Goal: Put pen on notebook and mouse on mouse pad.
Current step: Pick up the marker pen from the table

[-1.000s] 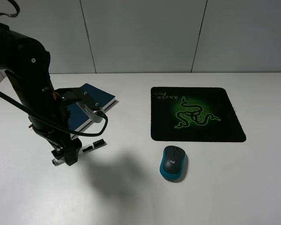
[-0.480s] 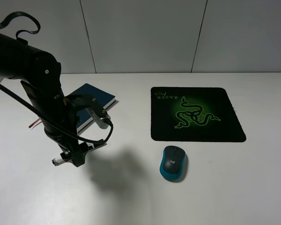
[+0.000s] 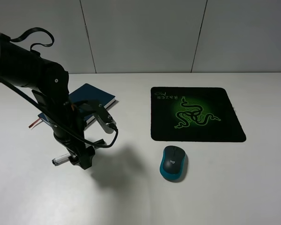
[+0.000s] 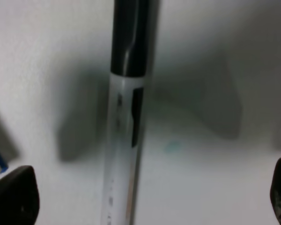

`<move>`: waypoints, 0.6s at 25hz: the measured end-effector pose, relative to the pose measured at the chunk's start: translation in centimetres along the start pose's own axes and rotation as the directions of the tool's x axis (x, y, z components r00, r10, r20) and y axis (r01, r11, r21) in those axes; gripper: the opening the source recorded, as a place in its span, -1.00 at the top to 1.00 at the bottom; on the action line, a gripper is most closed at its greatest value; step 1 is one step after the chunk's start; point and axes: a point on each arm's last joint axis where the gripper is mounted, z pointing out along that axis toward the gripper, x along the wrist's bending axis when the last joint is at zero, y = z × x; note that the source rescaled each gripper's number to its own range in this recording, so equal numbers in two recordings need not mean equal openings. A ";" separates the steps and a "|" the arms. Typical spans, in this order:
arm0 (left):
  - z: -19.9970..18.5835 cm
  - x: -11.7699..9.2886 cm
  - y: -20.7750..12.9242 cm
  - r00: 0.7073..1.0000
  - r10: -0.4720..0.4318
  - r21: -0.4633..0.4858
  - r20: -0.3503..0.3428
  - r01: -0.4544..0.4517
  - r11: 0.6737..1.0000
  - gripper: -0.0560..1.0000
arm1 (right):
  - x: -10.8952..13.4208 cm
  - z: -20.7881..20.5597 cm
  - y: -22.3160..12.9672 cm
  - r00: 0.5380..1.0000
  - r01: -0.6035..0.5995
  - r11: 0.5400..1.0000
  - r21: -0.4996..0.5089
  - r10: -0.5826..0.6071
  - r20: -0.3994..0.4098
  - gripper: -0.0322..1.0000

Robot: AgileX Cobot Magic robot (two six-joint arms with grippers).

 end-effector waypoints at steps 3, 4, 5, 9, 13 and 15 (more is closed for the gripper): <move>0.3 0.1 0.1 1.000 0.006 -0.006 -0.001 -0.006 1.000 -0.97 | 0.0 0.0 0.0 1.000 0.000 1.000 0.000 0.000 -0.001 -1.00; 0.5 0.1 0.2 1.000 0.007 -0.004 0.000 -0.007 1.000 -0.97 | 0.0 0.0 0.0 1.000 -0.001 1.000 0.000 0.001 -0.001 -1.00; 0.6 0.1 0.2 1.000 0.005 -0.004 0.001 -0.005 1.000 -0.97 | 0.0 0.0 0.0 1.000 -0.001 1.000 0.000 0.001 -0.002 -1.00; 1.2 0.1 0.3 1.000 -0.001 0.000 0.010 0.001 1.000 -0.97 | 0.0 0.0 0.0 1.000 -0.001 1.000 0.000 0.001 -0.002 -1.00; 1.4 0.1 0.4 1.000 -0.004 -0.014 0.008 0.004 1.000 -0.93 | 0.0 0.0 0.0 1.000 -0.001 1.000 0.000 0.001 -0.002 -1.00; 1.5 0.1 0.5 1.000 -0.004 -0.021 0.004 0.004 1.000 -0.91 | 0.0 0.0 0.0 1.000 -0.001 1.000 0.000 0.001 -0.002 -1.00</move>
